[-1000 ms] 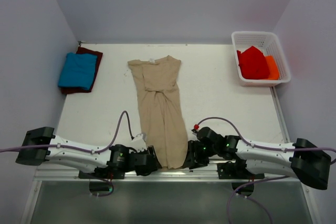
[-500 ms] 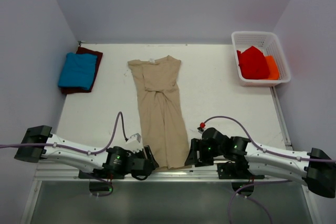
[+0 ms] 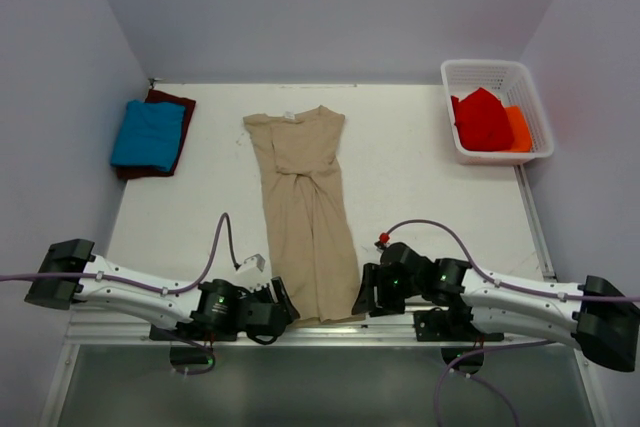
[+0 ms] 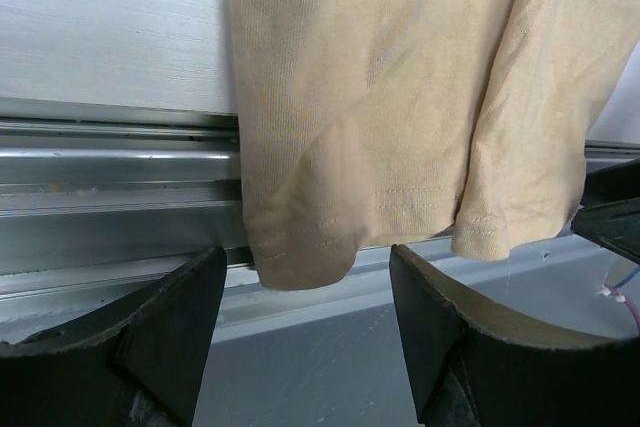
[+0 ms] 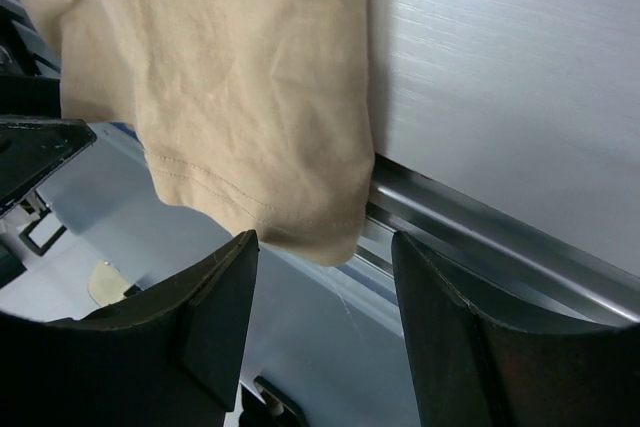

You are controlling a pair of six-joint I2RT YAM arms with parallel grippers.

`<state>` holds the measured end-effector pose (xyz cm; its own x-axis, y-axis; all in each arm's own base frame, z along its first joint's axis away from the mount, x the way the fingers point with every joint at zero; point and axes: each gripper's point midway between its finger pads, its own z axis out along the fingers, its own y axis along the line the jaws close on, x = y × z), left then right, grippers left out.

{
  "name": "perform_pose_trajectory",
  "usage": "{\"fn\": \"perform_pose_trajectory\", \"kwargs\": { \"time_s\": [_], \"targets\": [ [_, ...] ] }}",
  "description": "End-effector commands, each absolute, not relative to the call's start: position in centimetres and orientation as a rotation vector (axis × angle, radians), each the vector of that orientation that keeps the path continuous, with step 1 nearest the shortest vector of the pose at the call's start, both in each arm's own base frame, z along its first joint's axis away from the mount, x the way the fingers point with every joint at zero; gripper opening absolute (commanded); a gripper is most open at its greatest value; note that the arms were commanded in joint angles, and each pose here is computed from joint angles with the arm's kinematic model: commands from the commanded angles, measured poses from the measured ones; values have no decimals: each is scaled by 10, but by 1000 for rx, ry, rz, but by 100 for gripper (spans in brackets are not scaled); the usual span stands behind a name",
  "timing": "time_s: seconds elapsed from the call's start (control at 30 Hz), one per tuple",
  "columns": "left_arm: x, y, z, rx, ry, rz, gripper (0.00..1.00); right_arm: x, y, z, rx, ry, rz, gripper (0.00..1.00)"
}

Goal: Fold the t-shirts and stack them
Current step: Fold the tshirt

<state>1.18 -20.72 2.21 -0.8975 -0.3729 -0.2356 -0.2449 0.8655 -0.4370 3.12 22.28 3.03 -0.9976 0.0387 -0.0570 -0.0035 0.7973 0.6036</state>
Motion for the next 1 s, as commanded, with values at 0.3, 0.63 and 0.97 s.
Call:
{"fn": "perform_pose_trajectory", "kwargs": {
  "time_s": [0.3,0.63,0.97],
  "targets": [
    [8,-170,-12,-472,2760,-324,68,41,245,46,22,2829,1054,59],
    [14,-179,-26,-431,2804,-445,65,41,241,48,23,2821,1051,59],
    [19,-175,-19,-436,2787,-421,33,42,240,44,39,2820,1042,23]
  ]
}}
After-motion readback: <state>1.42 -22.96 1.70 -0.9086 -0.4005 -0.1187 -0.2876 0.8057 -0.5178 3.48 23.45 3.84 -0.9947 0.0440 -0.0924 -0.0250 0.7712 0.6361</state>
